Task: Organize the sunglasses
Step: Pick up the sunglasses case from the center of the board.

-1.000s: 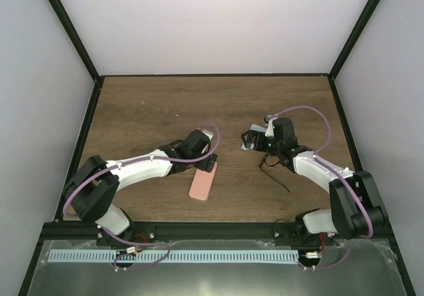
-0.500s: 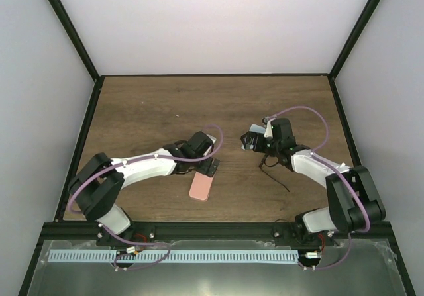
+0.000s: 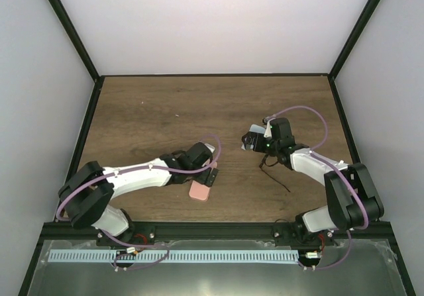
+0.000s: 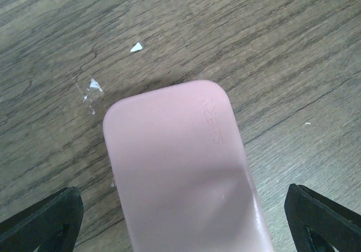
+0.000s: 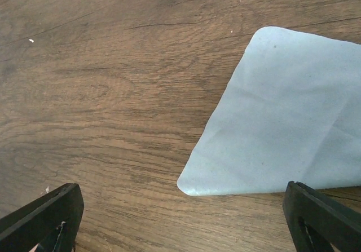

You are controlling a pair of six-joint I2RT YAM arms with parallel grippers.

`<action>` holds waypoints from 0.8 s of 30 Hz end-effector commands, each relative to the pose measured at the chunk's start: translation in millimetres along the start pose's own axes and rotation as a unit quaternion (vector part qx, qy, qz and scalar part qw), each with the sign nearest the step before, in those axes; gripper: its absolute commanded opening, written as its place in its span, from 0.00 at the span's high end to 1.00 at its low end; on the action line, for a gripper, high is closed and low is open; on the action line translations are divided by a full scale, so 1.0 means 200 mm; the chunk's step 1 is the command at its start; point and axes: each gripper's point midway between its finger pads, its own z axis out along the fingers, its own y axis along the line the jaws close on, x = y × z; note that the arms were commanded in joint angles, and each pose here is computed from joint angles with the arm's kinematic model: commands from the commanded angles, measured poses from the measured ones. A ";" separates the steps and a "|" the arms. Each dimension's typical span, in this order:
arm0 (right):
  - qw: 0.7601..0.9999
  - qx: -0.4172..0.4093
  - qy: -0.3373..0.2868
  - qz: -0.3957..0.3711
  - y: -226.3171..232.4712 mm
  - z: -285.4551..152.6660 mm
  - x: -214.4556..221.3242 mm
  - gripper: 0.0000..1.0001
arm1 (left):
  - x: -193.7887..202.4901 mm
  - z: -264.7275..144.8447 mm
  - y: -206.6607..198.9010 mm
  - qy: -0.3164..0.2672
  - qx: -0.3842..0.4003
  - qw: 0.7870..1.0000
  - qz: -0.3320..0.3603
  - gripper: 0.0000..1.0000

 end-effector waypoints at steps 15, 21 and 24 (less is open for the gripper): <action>1.000 0.009 0.001 -0.003 0.01 0.02 -0.05 0.00 | 0.05 0.06 0.03 0.021 -0.019 1.000 0.010 0.00; 1.000 0.010 0.003 -0.003 0.01 0.02 -0.04 0.00 | 0.06 0.08 0.02 0.026 -0.015 0.999 0.011 0.00; 1.000 0.011 0.004 -0.003 0.00 0.02 -0.04 0.00 | 0.06 0.08 0.02 0.028 -0.017 0.999 0.012 0.01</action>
